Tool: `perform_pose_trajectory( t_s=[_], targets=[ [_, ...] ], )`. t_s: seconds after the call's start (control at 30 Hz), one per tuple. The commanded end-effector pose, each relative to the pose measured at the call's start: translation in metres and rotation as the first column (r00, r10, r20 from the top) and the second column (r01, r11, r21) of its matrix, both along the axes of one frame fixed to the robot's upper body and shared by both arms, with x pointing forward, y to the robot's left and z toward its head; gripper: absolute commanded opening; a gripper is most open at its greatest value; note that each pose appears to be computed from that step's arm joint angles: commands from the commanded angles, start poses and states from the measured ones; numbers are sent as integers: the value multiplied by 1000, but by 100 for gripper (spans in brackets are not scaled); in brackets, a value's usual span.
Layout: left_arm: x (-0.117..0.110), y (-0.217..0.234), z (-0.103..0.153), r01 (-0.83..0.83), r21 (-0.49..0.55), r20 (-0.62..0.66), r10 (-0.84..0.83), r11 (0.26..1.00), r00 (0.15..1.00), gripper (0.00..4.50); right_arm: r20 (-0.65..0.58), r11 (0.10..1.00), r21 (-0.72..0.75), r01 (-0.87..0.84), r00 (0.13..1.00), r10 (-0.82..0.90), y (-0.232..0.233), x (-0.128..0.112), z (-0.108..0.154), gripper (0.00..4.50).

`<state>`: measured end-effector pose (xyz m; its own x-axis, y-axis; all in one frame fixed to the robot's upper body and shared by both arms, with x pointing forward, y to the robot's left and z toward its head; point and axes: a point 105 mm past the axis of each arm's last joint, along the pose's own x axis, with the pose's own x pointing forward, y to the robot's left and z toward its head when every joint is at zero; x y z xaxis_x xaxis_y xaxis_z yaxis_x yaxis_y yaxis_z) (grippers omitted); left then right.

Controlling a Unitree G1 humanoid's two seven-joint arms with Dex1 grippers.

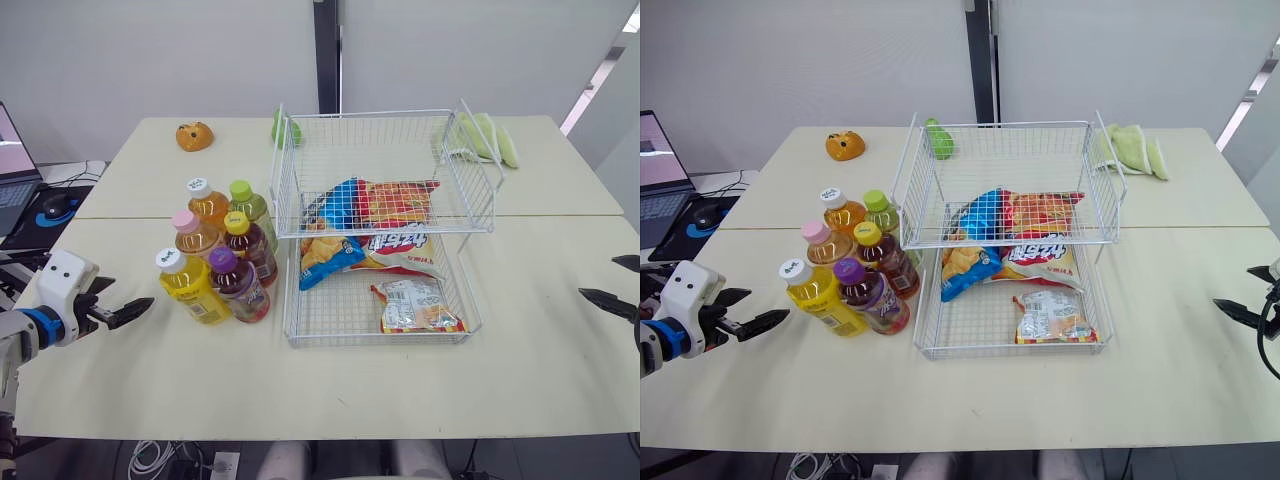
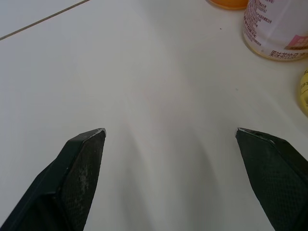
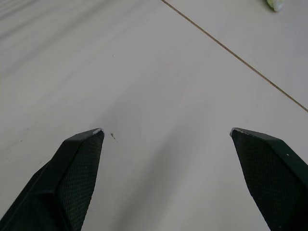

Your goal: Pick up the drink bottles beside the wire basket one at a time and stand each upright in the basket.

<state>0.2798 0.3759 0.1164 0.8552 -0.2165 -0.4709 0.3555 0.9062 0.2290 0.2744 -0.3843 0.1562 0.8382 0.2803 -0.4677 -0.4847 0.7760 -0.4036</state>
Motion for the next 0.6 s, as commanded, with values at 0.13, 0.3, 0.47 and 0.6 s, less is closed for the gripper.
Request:
perform_pose_trajectory(
  t_s=[0.13,0.3,0.47,0.6],
  targets=[
    [1,6,20,0,33,60,-2,999,998,447,49,998,-56,33,998,-30,-9,-1,17,450],
    [-1,11,25,-3,30,89,0,1000,996,447,69,994,-75,75,995,-70,-16,-2,16,450],
    [-5,19,26,-26,28,96,23,999,995,447,119,994,-30,102,988,-98,-18,-5,25,450],
    [-7,18,30,-7,-19,104,9,1000,995,447,93,998,22,54,994,-56,-8,-14,28,450]
  ],
)
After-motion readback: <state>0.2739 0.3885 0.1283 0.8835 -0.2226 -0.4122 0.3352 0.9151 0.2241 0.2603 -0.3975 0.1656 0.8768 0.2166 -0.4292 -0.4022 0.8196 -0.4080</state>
